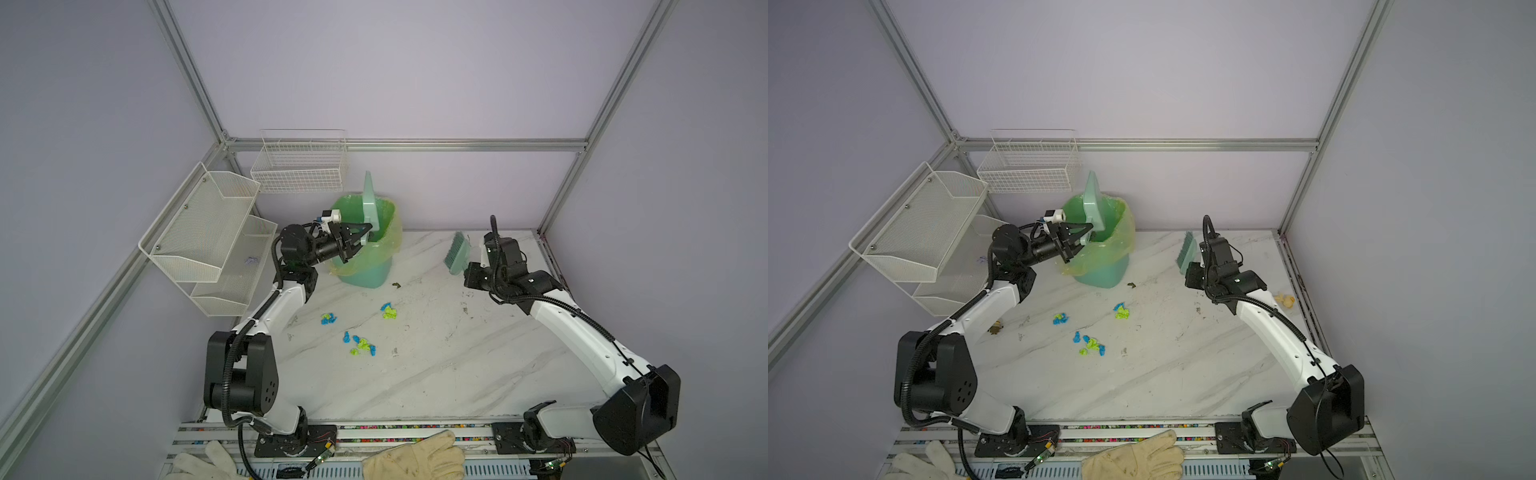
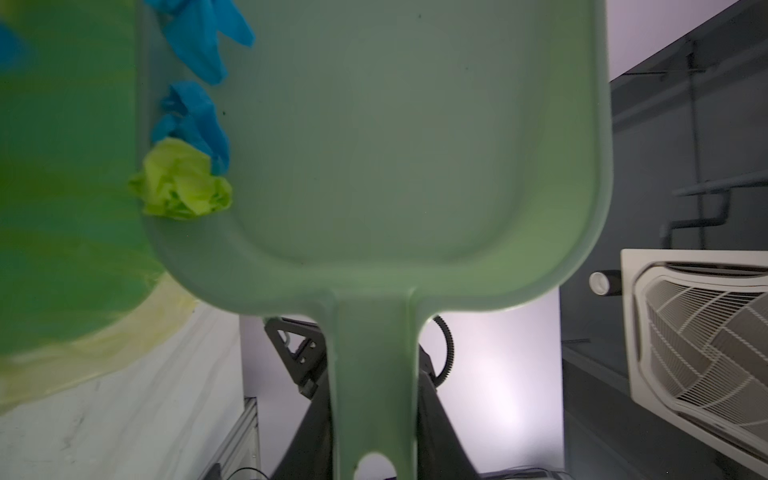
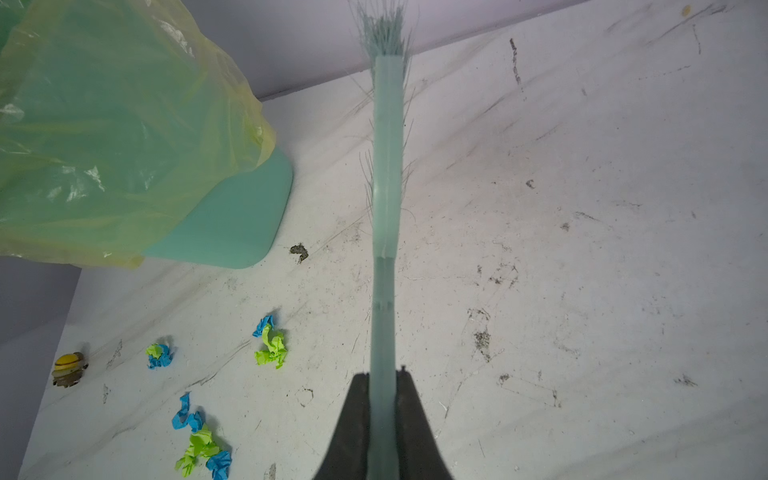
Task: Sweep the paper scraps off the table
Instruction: 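Lower the emptied dustpan back toward the scraps while the right gripper holds the brush, then set the dustpan beside the scraps while the right gripper moves the brush behind them, then sweep the scraps into the dustpan with the brush in the right gripper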
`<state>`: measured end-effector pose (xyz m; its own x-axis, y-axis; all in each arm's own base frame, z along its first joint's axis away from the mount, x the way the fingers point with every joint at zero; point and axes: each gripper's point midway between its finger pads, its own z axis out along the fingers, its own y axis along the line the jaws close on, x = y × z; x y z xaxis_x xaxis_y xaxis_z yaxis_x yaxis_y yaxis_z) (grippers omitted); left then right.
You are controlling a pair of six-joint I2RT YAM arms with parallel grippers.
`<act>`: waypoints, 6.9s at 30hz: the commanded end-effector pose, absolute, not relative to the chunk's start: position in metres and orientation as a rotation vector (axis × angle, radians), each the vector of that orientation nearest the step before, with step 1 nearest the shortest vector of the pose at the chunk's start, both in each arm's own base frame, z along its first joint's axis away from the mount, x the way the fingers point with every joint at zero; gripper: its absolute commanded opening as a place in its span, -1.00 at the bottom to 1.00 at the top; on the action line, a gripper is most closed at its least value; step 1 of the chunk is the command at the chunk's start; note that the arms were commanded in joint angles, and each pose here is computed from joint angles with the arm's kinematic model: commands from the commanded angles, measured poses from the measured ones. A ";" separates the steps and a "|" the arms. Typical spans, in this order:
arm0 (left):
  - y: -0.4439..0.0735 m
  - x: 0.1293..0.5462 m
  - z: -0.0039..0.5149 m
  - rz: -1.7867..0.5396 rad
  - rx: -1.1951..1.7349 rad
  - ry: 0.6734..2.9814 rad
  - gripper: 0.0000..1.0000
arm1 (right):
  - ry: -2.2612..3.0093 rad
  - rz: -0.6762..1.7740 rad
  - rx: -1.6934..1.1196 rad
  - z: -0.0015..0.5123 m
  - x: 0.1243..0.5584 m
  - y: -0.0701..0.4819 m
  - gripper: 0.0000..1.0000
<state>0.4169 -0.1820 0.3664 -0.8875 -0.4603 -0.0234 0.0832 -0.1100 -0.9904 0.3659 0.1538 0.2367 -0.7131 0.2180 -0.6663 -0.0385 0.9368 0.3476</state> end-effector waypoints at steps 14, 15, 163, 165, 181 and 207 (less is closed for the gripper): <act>-0.172 0.400 0.386 -2.307 -0.381 1.567 -1.00 | 2.284 0.449 0.136 0.250 0.364 0.151 -1.00; -0.172 0.400 0.386 -2.309 -0.383 1.568 -1.00 | 2.284 0.449 0.136 0.250 0.364 0.151 -1.00; -0.265 0.249 0.146 -0.466 0.347 2.731 -1.00 | 2.639 0.259 0.056 0.218 0.356 0.144 -1.00; -0.269 0.245 0.141 -0.433 0.399 2.745 -1.00 | 2.652 0.199 0.054 0.213 0.357 0.138 -1.00; -0.280 0.229 0.119 -0.255 0.559 2.794 -1.00 | 2.690 -0.156 -0.204 0.187 0.355 0.152 -1.00; -0.295 0.235 0.094 -0.196 0.581 2.831 -1.00 | 2.786 -0.053 -0.499 0.155 0.344 0.209 -1.00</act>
<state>0.2178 -0.2718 0.0697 -0.9057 0.3833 -0.1813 0.3959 0.9175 -0.0380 0.3509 0.2031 0.1588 -0.8955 -0.3072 -0.3221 -0.2931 0.9516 -0.0927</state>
